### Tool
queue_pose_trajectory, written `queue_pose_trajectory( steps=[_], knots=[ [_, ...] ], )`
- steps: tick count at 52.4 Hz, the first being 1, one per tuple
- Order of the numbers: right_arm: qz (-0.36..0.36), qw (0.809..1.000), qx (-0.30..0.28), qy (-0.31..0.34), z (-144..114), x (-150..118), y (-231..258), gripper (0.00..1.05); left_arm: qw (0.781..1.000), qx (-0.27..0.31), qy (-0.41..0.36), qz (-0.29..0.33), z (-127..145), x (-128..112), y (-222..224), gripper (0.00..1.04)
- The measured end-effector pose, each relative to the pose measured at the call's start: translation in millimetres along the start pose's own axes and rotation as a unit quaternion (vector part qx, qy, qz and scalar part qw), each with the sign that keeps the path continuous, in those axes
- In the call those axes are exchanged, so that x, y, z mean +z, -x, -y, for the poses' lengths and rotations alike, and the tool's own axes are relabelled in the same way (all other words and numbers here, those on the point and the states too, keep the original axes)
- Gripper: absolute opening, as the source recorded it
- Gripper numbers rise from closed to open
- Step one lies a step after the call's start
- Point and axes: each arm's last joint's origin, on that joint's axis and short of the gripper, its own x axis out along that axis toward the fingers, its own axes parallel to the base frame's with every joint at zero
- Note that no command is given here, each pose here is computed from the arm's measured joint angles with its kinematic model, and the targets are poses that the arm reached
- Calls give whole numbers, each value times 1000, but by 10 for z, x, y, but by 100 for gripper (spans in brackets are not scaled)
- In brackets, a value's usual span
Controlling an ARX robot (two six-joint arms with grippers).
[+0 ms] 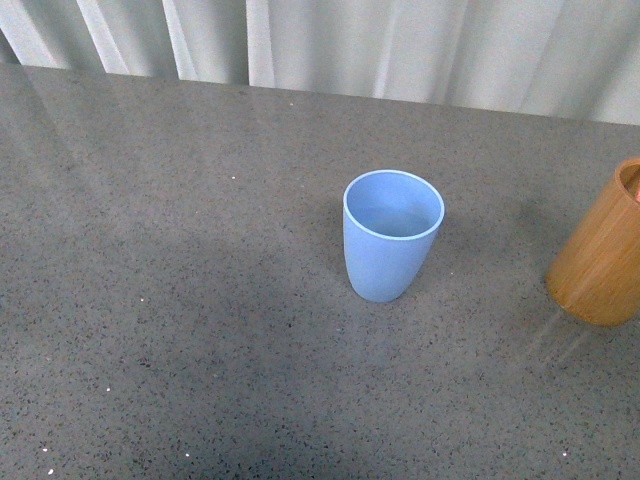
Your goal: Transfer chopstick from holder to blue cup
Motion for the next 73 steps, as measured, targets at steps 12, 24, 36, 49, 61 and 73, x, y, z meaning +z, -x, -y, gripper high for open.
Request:
queue_pose_trajectory(
  steps=[12,24,36,49,61,73],
  knots=[
    [-32,998,41,38,119,247,-568,95,1000,0,0,0,0,0,0,98],
    [-45,995,84,34,106,339,-1116,95,1000,0,0,0,0,1,0,98],
    [-52,991,120,23,-75,215,-1488,78,1000,0,0,0,0,0,0,98],
    [-52,989,140,9,-141,217,-1582,40,1000,0,0,0,0,0,0,98],
    [-39,989,143,-23,-51,344,-1485,2,1000,0,0,0,0,0,0,98],
    [12,988,144,-53,26,867,-1083,2,1000,0,0,0,0,0,0,98]
  ],
)
